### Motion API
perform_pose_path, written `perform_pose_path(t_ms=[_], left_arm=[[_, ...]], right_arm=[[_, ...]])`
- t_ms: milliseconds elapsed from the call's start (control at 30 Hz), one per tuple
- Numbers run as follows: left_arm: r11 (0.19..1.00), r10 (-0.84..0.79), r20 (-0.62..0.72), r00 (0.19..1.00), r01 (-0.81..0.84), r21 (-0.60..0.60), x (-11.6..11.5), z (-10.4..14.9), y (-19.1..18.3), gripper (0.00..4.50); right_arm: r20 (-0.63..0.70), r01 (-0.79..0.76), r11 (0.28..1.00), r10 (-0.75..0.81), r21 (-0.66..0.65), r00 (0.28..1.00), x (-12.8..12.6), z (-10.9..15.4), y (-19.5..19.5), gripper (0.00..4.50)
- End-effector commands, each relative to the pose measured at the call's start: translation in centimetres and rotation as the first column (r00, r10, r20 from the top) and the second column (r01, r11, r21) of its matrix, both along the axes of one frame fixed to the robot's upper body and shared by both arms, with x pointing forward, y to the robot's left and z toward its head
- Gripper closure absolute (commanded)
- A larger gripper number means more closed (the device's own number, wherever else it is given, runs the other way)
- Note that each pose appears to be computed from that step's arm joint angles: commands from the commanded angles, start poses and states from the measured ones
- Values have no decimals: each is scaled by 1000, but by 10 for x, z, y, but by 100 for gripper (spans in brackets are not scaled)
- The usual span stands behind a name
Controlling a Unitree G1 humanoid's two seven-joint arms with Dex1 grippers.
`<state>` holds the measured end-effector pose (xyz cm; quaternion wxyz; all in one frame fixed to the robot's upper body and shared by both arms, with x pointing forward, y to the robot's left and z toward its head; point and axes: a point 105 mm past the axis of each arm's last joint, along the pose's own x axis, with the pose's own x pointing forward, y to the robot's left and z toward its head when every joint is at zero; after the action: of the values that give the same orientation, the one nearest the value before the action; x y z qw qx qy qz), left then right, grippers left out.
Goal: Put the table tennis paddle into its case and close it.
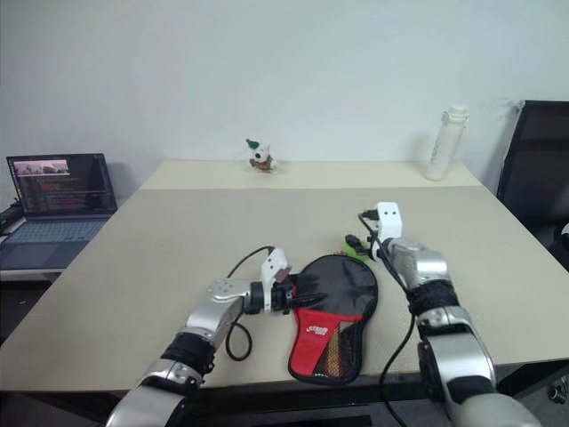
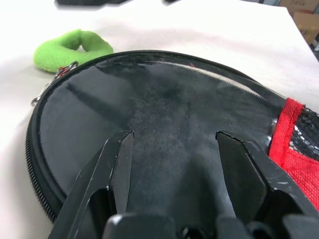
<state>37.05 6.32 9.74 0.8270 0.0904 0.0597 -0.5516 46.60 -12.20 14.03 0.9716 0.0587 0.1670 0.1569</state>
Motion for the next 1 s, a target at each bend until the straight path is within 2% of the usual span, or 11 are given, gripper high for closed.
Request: perform_pose_path(t_ms=[33,167,267,300,533,633,667,867,1000], left_arm=[[1000,6,42,999,-6,-8,-1,11,2,166],[1000,18,45,999,-18,-1,-3,11,6,166],[1000,23,45,999,-23,1,-5,10,7,162],[1000,24,47,999,-24,2,-5,11,7,162],[1000,-29,124,992,29,1,3,31,-12,162],[997,-65,155,986,59,41,12,32,-26,162],[996,-74,154,985,66,57,13,29,-29,162],[979,-110,49,993,100,178,12,-15,-32,162],[971,-114,7,993,110,213,9,-31,-29,162]], right_arm=[[56,58,998,-57,-11,997,9,6,-2,0],[33,59,998,-58,-37,998,9,-7,7,0],[26,57,998,-56,-34,998,8,-11,13,61],[27,53,998,-52,-34,998,8,-11,15,85],[37,28,999,-26,-44,999,9,-8,22,330],[38,27,999,-26,-43,999,9,-7,22,430],[38,26,999,-25,-42,999,9,-7,23,445],[65,10,1000,-8,-21,998,11,4,26,445],[89,32,999,-30,-27,996,13,13,15,445]])
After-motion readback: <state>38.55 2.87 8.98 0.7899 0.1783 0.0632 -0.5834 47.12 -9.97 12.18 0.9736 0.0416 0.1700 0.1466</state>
